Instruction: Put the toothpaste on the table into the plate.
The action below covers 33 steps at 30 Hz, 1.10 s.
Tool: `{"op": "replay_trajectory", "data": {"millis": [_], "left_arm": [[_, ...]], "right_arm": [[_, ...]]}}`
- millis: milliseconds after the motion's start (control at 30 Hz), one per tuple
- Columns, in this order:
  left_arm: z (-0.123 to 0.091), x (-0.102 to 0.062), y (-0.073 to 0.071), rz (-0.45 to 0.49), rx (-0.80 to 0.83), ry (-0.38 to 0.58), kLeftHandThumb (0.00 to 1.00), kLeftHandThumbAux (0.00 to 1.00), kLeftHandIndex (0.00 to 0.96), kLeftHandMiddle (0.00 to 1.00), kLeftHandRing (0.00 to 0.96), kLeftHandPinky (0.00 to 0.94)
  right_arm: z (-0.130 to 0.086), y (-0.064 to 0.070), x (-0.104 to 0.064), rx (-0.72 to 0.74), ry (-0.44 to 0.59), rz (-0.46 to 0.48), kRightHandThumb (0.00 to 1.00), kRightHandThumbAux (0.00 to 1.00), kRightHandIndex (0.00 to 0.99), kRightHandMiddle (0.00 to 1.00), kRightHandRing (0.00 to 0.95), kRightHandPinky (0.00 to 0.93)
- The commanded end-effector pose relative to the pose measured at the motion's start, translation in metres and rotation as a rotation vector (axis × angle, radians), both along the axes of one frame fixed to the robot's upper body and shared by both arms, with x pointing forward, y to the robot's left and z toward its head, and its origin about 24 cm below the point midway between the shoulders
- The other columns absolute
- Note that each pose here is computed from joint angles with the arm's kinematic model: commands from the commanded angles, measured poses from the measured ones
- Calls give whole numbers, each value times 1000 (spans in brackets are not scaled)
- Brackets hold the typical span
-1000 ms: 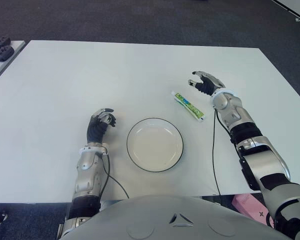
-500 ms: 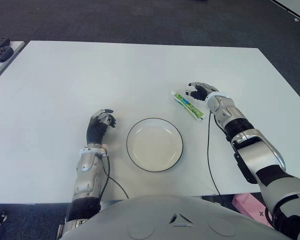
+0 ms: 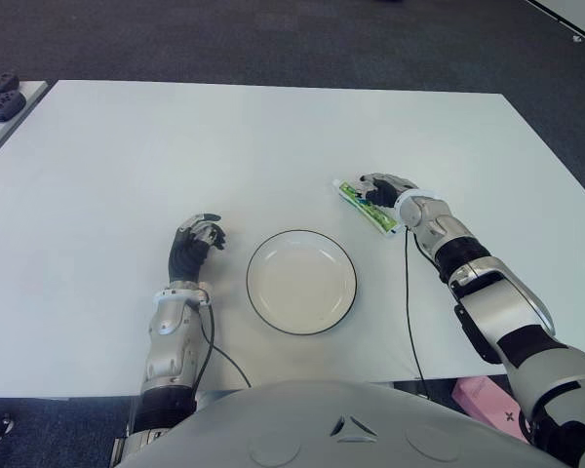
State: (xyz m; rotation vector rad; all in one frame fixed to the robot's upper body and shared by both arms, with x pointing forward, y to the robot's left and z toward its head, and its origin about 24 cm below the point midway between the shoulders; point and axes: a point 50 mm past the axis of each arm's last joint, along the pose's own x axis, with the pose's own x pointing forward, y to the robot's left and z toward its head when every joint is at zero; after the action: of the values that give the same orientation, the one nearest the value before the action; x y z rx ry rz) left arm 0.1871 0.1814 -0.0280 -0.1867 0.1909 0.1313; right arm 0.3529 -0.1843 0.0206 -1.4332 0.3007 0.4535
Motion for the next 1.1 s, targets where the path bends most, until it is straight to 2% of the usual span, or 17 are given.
{"op": "replay_trajectory", "data": {"millis": [33, 367, 600, 800, 1100], "left_arm": [[-20, -16, -2, -1, -15, 131, 707, 717, 434, 639, 631, 622], [-21, -15, -3, 14, -27, 140, 708, 717, 434, 638, 630, 618], [-22, -15, -4, 17, -35, 136, 709, 717, 434, 634, 628, 617], [-22, -15, -5, 18, -39, 136, 709, 717, 434, 632, 625, 611], [-22, -16, -6, 17, -37, 135, 709, 717, 434, 630, 623, 613]], "right_arm": [[-23, 3, -15, -7, 87, 17, 569, 142, 0, 0, 0, 0], [-35, 5, -29, -20, 125, 45, 544, 136, 0, 0, 0, 0], [-36, 6, -36, -19, 136, 56, 540, 141, 0, 0, 0, 0], [-22, 14, -50, 22, 110, 73, 558, 159, 0, 0, 0, 0], [-12, 21, -67, 88, 83, 53, 572, 193, 0, 0, 0, 0]]}}
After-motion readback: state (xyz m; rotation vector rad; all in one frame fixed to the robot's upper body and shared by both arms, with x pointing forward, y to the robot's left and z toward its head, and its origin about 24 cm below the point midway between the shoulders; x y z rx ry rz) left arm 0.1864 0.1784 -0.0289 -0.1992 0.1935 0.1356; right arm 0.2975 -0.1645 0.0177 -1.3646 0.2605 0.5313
